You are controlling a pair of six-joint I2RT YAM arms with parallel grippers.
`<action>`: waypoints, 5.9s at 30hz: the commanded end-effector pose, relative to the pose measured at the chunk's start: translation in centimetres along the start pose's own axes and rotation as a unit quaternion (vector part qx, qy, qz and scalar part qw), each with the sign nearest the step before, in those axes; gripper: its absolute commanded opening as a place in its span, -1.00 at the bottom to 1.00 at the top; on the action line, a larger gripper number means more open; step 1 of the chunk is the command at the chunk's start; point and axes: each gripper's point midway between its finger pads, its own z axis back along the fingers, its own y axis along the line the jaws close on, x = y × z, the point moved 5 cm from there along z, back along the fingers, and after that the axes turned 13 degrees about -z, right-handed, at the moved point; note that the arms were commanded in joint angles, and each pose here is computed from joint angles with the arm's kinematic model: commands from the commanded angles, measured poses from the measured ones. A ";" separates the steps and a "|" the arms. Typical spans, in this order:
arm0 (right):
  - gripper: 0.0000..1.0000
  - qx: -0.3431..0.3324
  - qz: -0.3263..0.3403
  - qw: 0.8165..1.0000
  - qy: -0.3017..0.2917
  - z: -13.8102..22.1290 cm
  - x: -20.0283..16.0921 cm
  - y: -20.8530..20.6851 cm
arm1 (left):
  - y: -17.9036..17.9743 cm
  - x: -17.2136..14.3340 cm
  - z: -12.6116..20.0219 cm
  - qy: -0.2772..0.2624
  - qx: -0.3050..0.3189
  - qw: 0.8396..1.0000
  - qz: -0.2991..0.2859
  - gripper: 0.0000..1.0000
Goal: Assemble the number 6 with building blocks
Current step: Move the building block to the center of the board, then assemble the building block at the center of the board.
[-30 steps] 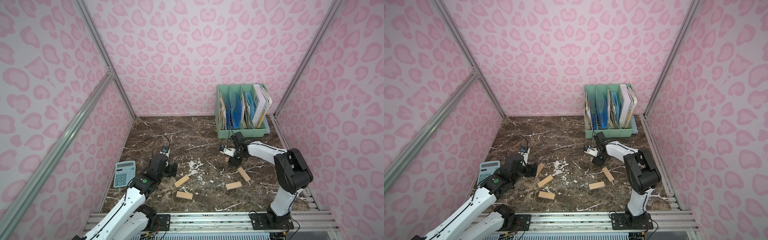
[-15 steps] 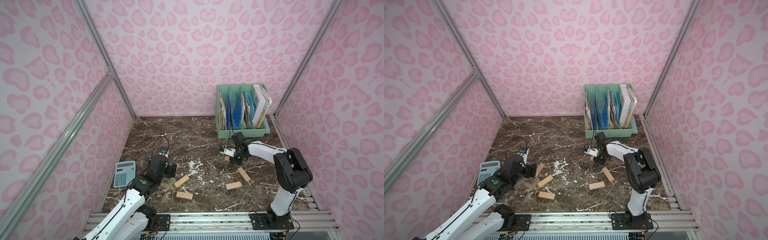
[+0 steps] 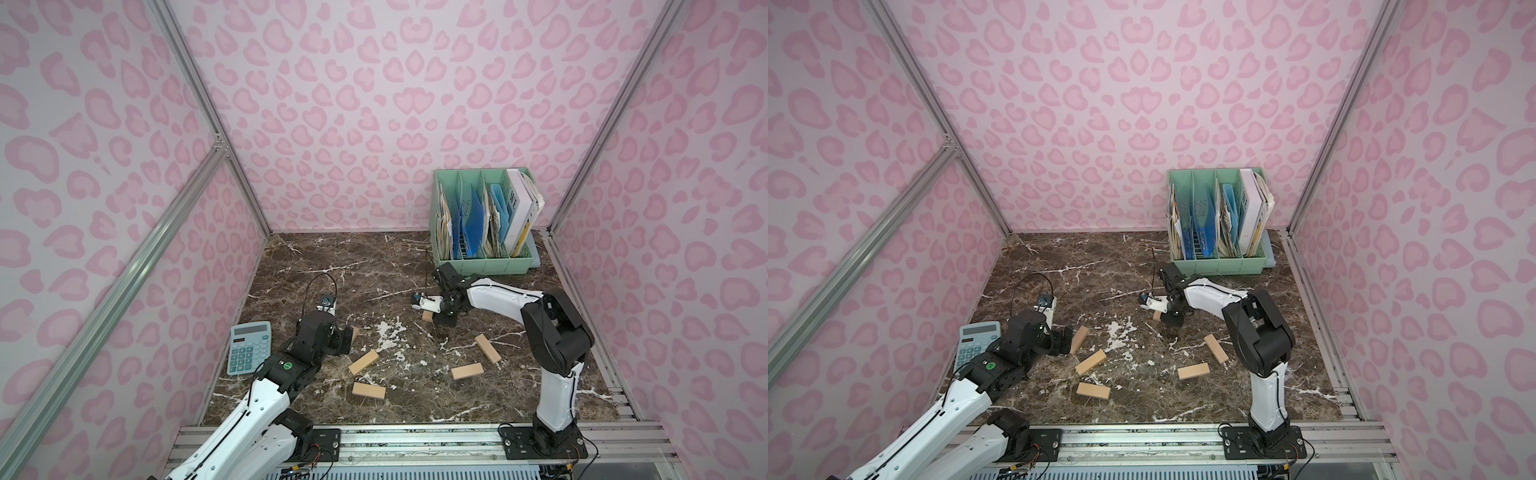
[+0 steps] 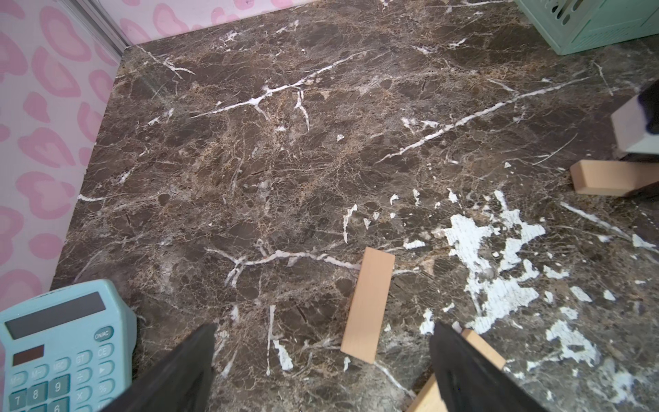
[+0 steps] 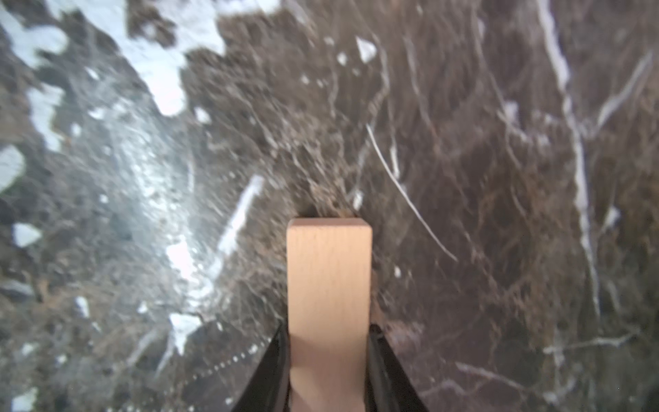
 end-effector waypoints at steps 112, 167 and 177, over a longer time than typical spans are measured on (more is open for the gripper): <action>0.99 -0.097 -0.213 0.904 -0.359 25.2 3.3 -4.4 | -5.2 -3.8 -12.0 0.390 -0.248 0.876 -0.140 -0.55; 1.00 -0.156 -0.198 0.898 -0.360 26.5 -0.4 -3.0 | -16.1 2.8 -13.8 0.362 -0.140 0.917 0.095 -0.71; 1.00 -0.158 -0.198 0.898 -0.360 26.6 -0.5 -3.0 | -16.6 2.3 -13.2 0.366 -0.149 0.914 0.088 -0.72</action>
